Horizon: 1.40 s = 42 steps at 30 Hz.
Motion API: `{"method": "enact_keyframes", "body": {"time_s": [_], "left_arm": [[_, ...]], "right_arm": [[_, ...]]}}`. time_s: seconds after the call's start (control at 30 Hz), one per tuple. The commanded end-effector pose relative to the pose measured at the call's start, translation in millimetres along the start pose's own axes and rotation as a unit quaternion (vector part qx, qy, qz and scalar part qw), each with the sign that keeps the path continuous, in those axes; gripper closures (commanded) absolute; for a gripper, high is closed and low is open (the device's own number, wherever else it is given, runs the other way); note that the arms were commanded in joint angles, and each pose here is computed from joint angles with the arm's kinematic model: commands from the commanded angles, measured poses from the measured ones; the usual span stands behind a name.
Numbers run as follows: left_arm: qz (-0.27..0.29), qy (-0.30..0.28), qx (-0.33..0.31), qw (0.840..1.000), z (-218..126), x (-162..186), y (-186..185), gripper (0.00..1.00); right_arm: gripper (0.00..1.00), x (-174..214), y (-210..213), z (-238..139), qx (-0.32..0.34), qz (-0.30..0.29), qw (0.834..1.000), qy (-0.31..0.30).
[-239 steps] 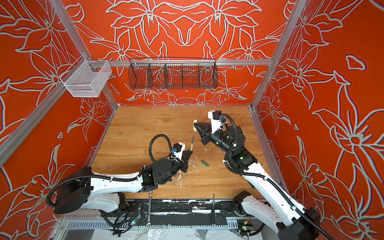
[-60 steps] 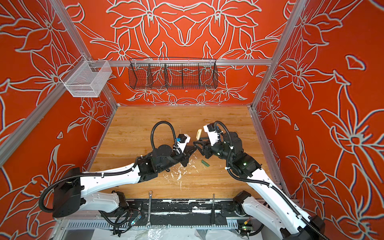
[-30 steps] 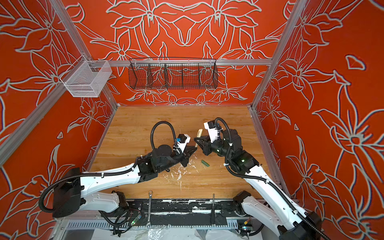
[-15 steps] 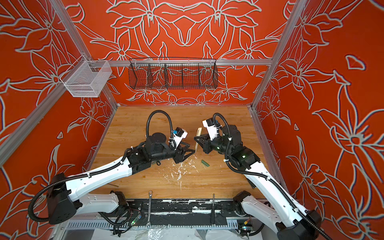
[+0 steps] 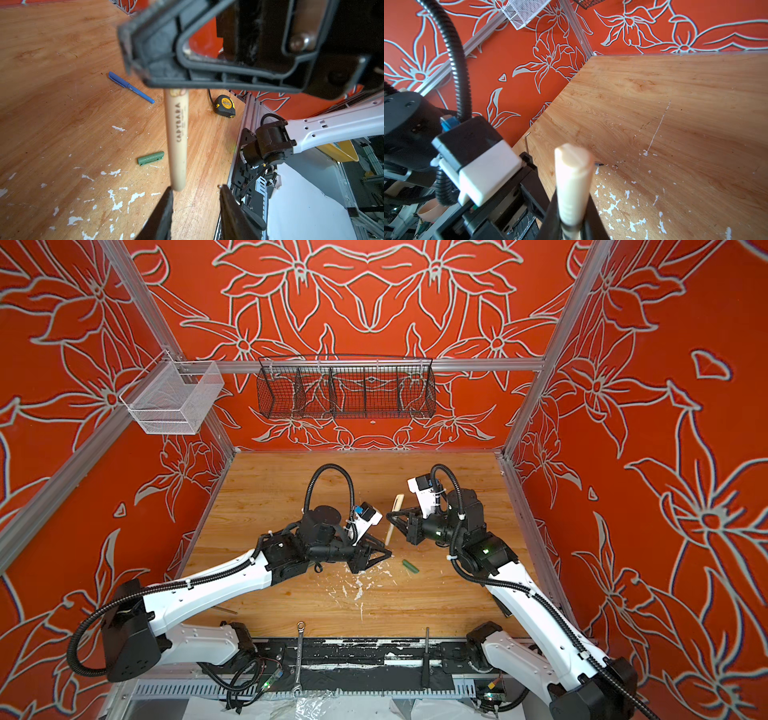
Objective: Insert the pens into the pen caps
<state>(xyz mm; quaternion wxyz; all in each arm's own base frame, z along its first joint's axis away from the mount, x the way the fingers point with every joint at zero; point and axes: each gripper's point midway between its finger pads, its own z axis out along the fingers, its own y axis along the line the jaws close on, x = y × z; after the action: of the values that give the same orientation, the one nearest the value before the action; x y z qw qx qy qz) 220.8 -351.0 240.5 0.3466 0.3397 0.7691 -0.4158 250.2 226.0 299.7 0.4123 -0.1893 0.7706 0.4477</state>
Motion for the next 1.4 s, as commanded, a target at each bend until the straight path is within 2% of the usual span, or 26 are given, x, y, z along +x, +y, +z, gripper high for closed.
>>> {"method": "enact_keyframes", "body": {"time_s": [0.0, 0.4, 0.53, 0.73, 1.13, 1.37], "left_arm": [[0.004, -0.012, 0.015, 1.000, -2.6, -13.4, -5.7, 0.64], [0.003, -0.019, 0.021, 1.000, -3.7, -17.6, -7.2, 0.62], [0.000, -0.016, 0.021, 1.000, -0.3, -16.5, -5.9, 0.65], [-0.001, -0.018, 0.015, 1.000, 0.6, -18.3, -2.7, 0.74], [-0.013, -0.008, 0.016, 1.000, 10.9, -14.6, 3.3, 1.00], [-0.025, -0.012, -0.006, 1.000, 10.0, -12.0, 14.9, 1.00]], "right_arm": [[1.00, -0.1, 6.6, -0.6, -0.024, 0.004, 1.000, -0.007], [1.00, 8.7, 1.5, 6.6, -0.038, 0.031, 0.999, -0.009], [1.00, 5.5, -0.3, 7.3, -0.040, 0.039, 0.998, -0.029], [1.00, 8.5, -3.8, 9.8, -0.042, 0.047, 0.997, -0.033], [1.00, 10.6, -5.5, 8.3, -0.038, 0.042, 0.998, -0.037], [1.00, 12.8, -4.0, 2.1, -0.030, 0.032, 0.998, -0.037]]}}
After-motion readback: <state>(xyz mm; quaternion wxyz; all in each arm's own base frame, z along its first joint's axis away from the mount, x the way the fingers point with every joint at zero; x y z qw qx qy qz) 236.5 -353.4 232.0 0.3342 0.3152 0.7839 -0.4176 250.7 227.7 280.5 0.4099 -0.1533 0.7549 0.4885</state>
